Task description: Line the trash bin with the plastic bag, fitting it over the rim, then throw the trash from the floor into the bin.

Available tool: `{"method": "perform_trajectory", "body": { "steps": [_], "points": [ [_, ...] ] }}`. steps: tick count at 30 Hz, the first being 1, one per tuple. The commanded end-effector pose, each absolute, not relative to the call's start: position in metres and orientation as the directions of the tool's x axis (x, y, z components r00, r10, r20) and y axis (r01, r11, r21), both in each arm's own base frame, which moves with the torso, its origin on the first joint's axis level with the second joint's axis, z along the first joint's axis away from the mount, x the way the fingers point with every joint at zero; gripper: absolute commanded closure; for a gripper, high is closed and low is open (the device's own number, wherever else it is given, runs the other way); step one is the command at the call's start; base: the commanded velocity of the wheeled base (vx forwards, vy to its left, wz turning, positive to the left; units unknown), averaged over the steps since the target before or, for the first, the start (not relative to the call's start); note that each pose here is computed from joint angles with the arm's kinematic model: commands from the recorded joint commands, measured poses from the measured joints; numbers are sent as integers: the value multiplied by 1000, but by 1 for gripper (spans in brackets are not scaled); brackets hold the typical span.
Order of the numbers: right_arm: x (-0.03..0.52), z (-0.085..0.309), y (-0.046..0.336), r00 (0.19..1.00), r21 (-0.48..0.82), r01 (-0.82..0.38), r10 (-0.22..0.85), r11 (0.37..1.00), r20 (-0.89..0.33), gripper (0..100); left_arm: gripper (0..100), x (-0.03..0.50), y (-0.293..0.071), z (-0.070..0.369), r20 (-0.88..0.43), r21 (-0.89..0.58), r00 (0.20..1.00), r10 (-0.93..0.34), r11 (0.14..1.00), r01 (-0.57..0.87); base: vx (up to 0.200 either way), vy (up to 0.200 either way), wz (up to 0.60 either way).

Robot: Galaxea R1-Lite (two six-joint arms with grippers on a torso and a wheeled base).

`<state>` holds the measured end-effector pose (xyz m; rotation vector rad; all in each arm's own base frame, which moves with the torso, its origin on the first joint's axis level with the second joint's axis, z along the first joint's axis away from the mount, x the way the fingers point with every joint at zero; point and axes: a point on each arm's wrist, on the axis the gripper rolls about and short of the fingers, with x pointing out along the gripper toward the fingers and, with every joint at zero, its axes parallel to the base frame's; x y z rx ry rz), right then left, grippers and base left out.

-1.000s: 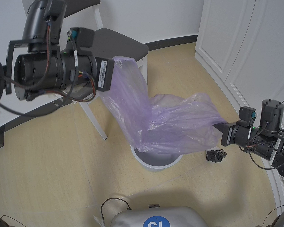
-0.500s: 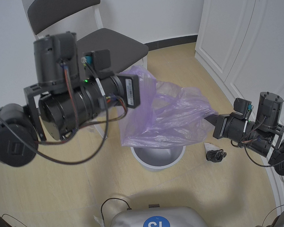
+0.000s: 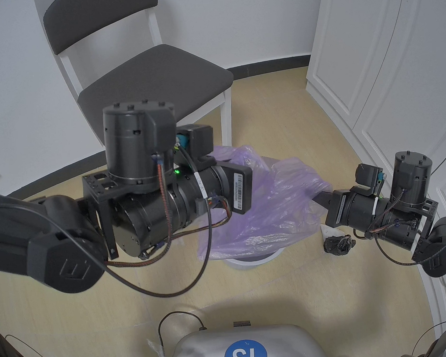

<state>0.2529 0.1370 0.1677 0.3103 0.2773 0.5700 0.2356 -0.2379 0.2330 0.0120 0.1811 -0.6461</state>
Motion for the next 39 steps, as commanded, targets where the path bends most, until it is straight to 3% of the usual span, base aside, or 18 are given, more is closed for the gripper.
{"method": "perform_trajectory", "body": {
  "steps": [1, 12, 39],
  "points": [
    [262, 159, 131, 807, 363, -465, 555, 807, -200, 100, 100, 244, -244, 219, -211, -62, 782, -587, 806, 589, 0, 0, 0],
    [284, 124, 133, 787, 357, -429, 537, 830, -302, 100, 100, 258, -256, 198, -223, -85, 783, -581, 811, 578, 0, 0, 0],
    [307, 110, 102, 810, 329, -373, 477, 868, -341, 100, 100, 304, -247, 171, -267, -98, 821, -504, 862, 497, 0, 0, 0]
  ]
}}
